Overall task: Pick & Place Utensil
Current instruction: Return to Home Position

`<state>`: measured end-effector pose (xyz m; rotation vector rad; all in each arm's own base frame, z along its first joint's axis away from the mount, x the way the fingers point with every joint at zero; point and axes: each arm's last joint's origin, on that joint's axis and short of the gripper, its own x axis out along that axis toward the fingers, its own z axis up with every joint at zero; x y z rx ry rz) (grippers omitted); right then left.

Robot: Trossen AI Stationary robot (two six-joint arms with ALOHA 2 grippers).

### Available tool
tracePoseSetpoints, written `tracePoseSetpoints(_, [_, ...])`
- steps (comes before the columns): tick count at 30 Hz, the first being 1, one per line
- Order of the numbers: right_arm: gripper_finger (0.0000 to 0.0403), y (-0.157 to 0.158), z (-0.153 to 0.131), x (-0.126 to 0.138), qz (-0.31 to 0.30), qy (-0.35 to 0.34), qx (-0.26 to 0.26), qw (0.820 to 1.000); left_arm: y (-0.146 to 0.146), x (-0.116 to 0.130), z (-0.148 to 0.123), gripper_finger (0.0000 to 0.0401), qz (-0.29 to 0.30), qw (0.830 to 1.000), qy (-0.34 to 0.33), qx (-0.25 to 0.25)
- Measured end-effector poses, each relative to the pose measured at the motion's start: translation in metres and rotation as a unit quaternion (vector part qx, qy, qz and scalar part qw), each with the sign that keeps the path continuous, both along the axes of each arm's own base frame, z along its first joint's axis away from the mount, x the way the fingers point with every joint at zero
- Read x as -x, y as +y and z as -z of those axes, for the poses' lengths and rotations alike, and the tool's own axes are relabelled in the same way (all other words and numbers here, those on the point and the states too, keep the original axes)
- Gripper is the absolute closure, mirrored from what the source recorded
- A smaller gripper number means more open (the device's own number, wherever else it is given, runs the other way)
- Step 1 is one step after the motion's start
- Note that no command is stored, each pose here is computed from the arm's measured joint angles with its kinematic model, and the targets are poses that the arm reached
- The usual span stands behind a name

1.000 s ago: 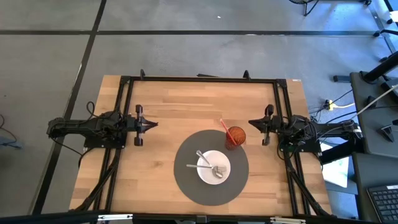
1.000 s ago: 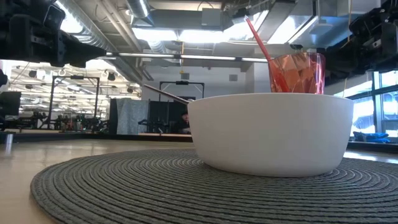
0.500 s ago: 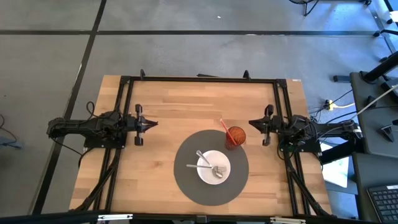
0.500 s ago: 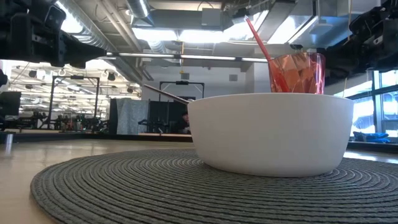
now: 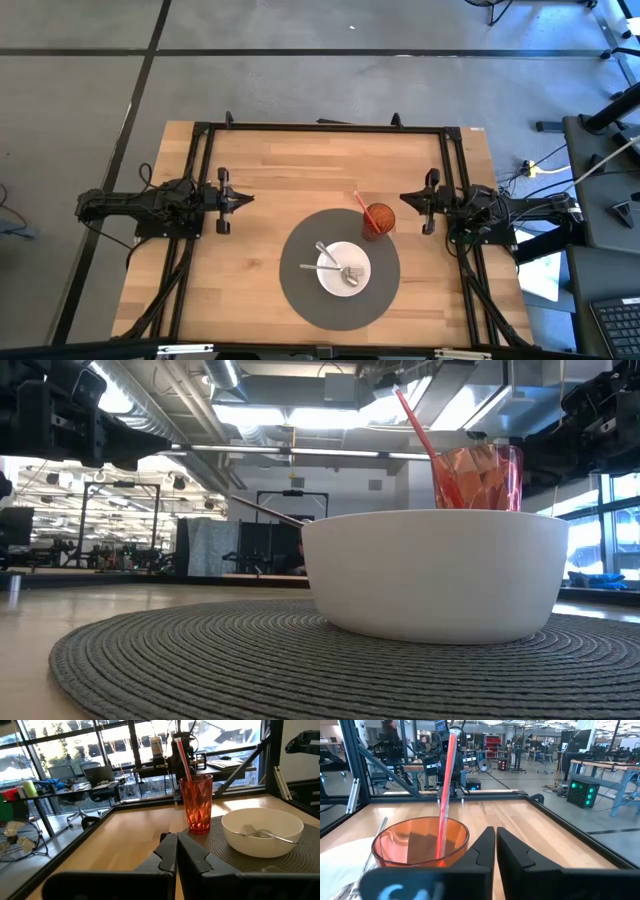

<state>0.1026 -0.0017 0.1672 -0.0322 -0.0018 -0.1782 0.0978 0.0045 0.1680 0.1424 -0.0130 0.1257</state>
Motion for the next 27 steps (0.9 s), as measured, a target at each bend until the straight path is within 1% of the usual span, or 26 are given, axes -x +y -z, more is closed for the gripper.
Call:
tracePoseSetpoints(7, [0.0366,0.0000,0.0000,0.0000,0.000,0.000,-0.001,1.000,0.0000,0.0000,0.0000,0.0395,0.000,1.000,0.000,0.000])
tracePoseSetpoints(27, [0.0367,0.0000,0.0000,0.0000,0.000,0.000,0.000,1.000,0.0000,0.0000,0.0000,0.0399,0.000,1.000,0.000,0.000])
